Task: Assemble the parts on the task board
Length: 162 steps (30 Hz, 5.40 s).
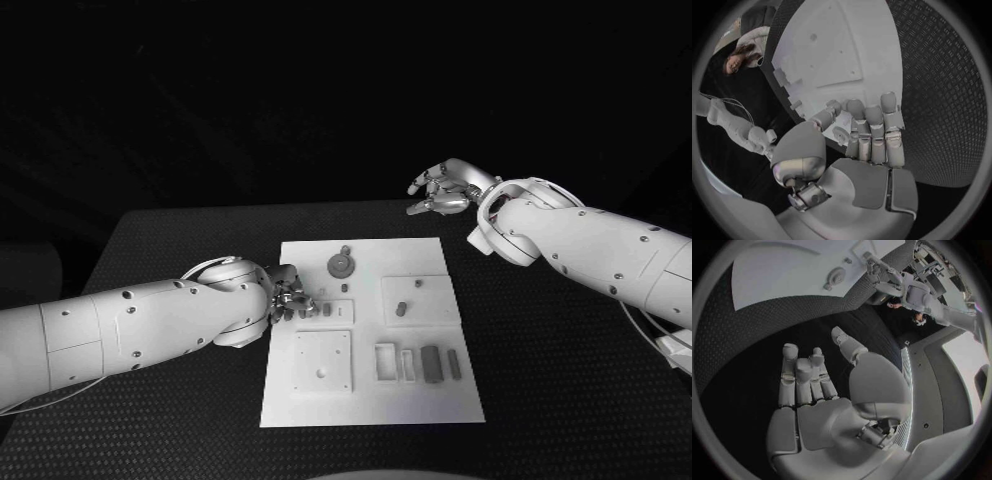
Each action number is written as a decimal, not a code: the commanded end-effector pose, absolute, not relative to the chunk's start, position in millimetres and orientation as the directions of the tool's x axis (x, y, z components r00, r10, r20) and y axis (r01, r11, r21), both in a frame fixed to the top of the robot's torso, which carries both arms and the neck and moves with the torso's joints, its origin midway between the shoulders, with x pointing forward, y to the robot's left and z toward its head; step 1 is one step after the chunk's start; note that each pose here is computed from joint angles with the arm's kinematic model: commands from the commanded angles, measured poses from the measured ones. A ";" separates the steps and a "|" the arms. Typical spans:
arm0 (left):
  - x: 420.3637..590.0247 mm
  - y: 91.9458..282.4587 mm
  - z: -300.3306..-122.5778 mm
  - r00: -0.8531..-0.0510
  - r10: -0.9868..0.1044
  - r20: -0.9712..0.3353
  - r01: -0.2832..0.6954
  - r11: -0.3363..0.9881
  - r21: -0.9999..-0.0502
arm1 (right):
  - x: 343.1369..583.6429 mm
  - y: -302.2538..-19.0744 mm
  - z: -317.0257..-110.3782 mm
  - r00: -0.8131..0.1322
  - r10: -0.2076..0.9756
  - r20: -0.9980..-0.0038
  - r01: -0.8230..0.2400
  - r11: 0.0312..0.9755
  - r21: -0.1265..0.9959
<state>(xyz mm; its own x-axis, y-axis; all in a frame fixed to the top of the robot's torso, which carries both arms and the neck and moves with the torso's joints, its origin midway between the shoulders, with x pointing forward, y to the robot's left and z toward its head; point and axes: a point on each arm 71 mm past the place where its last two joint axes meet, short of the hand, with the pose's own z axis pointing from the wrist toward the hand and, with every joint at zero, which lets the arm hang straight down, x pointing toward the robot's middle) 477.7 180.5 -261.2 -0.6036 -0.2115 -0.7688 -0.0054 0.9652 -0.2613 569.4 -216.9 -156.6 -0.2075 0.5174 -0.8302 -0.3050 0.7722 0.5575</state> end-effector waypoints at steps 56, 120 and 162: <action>481.8 185.1 -245.0 -0.591 -0.343 -0.730 -0.051 0.919 -0.391 | 570.3 -216.0 -160.6 -0.246 0.530 -0.812 -0.316 0.748 0.584; 534.3 160.8 -236.9 -0.877 -0.069 -0.476 0.012 0.986 -0.165 | 571.3 -207.2 -164.8 -0.259 0.530 -0.807 -0.316 0.743 0.589; 536.7 164.0 -244.1 -0.861 -0.022 -0.507 0.031 0.995 -0.096 | 571.0 -205.9 -164.8 -0.262 0.529 -0.807 -0.320 0.741 0.590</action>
